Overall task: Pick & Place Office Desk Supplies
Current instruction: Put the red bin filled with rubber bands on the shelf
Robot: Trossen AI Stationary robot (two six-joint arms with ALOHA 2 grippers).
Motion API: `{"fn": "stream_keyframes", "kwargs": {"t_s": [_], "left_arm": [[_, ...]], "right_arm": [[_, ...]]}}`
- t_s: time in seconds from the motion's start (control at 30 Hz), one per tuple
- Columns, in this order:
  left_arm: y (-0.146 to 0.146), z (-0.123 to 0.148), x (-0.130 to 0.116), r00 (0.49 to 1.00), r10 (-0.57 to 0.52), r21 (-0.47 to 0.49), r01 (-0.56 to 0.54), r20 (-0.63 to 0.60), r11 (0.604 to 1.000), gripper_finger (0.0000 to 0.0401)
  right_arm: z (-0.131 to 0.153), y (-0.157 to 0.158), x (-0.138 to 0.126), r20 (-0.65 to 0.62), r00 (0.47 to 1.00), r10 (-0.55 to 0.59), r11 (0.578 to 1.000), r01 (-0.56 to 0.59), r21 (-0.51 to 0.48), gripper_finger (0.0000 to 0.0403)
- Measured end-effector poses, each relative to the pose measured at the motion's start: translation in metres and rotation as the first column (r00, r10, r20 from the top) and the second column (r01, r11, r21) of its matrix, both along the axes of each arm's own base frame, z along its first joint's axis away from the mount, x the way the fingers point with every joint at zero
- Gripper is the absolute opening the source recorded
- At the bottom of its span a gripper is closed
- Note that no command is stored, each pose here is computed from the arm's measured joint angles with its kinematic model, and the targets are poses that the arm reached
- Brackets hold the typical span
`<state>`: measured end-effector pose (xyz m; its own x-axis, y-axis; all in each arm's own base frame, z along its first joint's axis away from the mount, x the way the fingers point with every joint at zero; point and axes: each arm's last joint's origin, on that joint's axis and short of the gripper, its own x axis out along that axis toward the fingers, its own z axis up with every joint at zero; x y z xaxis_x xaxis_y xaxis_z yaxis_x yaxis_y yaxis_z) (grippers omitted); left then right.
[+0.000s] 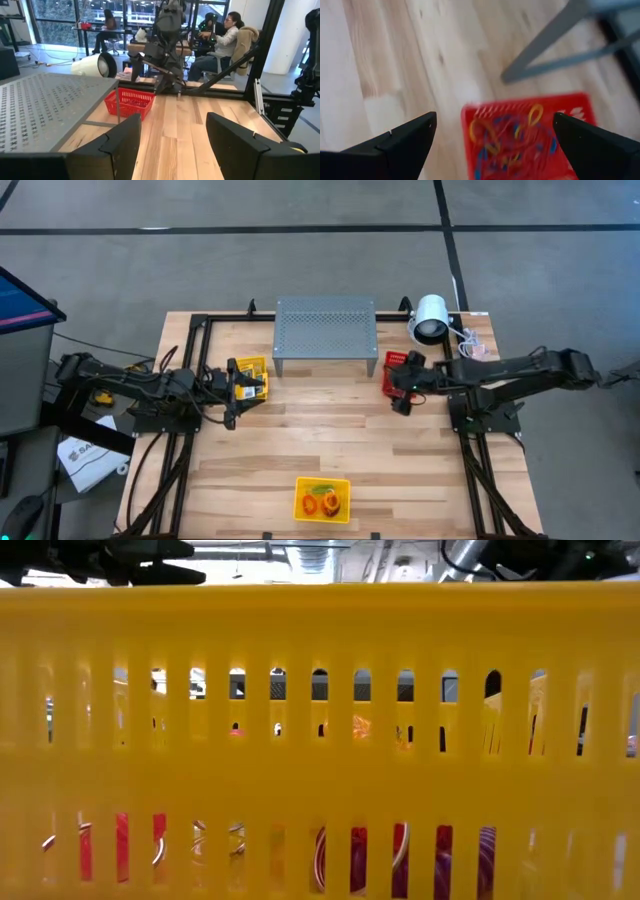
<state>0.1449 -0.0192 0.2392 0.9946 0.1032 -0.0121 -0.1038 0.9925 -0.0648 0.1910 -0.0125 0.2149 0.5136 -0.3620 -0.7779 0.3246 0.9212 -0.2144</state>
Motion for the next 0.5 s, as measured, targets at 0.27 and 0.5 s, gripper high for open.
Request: {"fn": "stream_keyframes", "kwargs": {"t_s": [0.27, 0.5], "left_arm": [[-0.001, -0.004, 0.004, 1.0, 0.005, 0.006, -0.005, -0.03, 1.0, 0.0218], [-0.001, -0.006, 0.007, 0.999, 0.005, -0.009, -0.005, -0.046, 1.0, 0.0218]], "right_arm": [[-0.007, 0.013, -0.005, -0.07, 0.998, -0.004, 0.994, 0.012, 0.106, 0.0395], [-0.017, 0.02, -0.005, -0.148, 0.989, -0.006, 0.991, 0.026, 0.13, 0.0395]]}}
